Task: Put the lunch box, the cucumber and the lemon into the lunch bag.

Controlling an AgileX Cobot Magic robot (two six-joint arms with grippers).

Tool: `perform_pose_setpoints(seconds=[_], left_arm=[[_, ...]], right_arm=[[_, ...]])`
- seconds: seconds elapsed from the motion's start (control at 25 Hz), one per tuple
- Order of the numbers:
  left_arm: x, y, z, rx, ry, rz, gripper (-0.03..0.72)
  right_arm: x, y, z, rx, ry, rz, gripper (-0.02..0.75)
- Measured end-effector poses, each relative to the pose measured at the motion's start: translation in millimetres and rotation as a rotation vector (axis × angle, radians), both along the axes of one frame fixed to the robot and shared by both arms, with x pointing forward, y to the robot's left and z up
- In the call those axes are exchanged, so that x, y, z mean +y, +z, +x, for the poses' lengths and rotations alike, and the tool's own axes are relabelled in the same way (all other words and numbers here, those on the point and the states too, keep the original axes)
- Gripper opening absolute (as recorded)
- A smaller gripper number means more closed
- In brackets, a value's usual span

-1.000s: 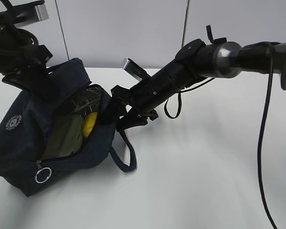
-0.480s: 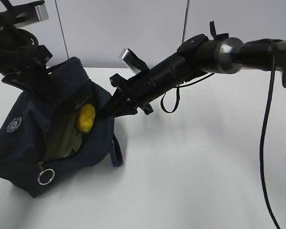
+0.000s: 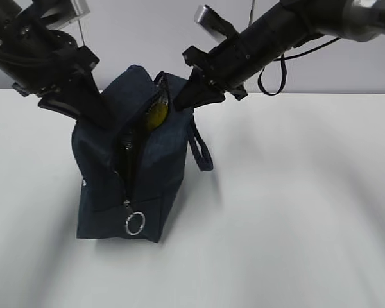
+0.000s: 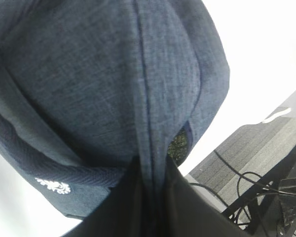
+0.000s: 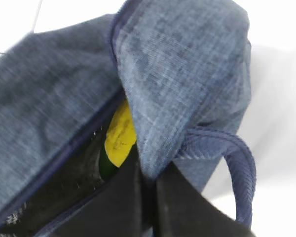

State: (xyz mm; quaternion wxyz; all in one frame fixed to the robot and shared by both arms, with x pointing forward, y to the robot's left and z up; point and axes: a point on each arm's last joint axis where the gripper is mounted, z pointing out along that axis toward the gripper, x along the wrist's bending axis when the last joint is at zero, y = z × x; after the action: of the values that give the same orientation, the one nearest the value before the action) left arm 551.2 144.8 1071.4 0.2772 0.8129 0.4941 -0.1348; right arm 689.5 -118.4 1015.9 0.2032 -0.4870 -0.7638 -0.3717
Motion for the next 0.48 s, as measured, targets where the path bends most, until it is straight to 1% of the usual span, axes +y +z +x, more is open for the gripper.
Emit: perform_pose_setpoints(seconds=[0.12, 0.24, 0.36, 0.48], left_arm=[[-16, 2, -3, -0.027, -0.009, -0.039, 0.016], [-24, 2, 0, -0.028, 0.021, -0.098, 0.016], [-27, -3, 5, -0.024, 0.043, -0.115, 0.016], [-29, -9, 9, -0.017, 0.058, -0.118, 0.016]], right_arm=[[-6, 12, -3, -0.012, -0.021, -0.045, 0.003], [-14, 23, -8, -0.032, -0.039, -0.133, 0.003], [-22, 33, -12, -0.061, -0.056, -0.213, 0.003], [-25, 39, -14, -0.070, -0.070, -0.242, 0.003]])
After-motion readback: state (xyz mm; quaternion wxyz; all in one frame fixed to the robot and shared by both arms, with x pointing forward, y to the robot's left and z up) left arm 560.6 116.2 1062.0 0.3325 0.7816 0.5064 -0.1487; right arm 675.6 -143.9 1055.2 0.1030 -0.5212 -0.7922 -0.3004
